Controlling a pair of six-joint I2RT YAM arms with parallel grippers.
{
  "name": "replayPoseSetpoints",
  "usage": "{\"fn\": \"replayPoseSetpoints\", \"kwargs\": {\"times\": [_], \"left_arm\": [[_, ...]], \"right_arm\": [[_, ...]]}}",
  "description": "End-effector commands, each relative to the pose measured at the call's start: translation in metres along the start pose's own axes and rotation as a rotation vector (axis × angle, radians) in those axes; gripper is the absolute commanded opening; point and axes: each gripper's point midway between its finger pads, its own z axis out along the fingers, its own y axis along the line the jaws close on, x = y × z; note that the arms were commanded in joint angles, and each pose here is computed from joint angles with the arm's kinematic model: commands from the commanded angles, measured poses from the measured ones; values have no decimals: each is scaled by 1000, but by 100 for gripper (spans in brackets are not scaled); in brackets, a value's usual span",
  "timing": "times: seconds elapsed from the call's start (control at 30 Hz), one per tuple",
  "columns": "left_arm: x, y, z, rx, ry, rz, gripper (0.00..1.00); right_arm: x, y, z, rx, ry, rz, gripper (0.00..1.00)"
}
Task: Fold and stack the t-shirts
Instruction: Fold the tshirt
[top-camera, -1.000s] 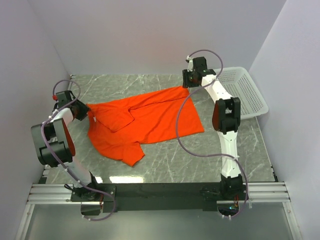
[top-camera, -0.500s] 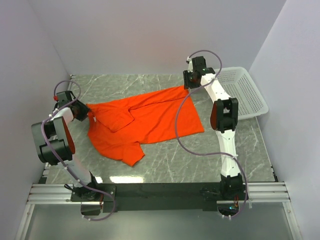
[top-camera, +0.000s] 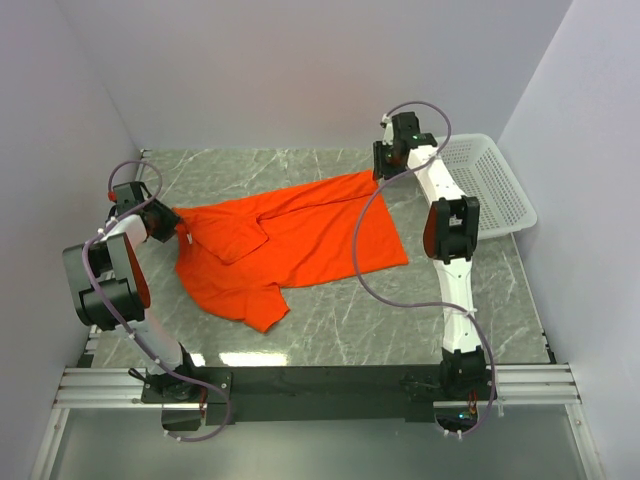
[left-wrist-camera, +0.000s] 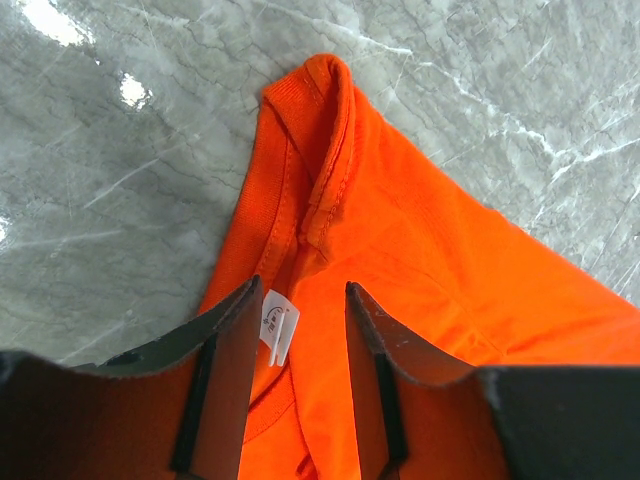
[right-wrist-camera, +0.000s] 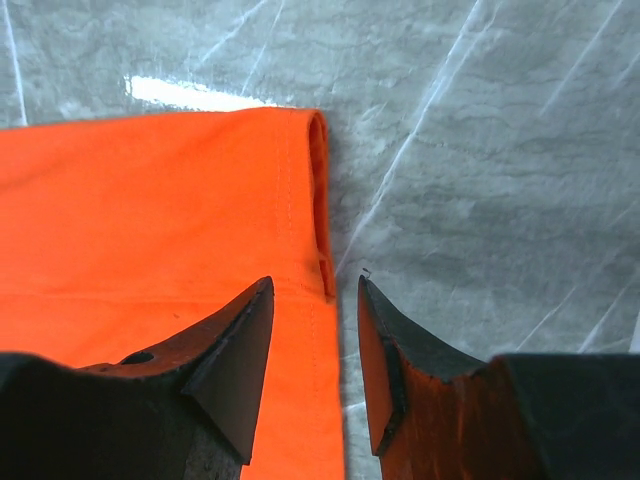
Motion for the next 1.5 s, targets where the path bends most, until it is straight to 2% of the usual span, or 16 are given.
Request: {"fn": "replayPoseSetpoints", "kwargs": {"times": [0.0, 0.2, 0.43, 0.63, 1.47], "left_arm": [[-14, -12, -3, 37, -24, 25, 44], [-14, -14, -3, 44, -21, 27, 44], [-14, -16, -5, 52, -22, 32, 44], [-13, -18, -6, 61, -19, 32, 44], [-12, -19, -7, 69, -16, 29, 44]], "right_arm": [[-8, 0, 1, -36, -15, 23, 46], [-1, 8, 2, -111, 14, 45, 47], [0, 8, 4, -209, 16, 148, 47], [-7, 1, 3, -194, -10, 160, 46], [11, 2, 12, -272, 58, 218, 39]]}}
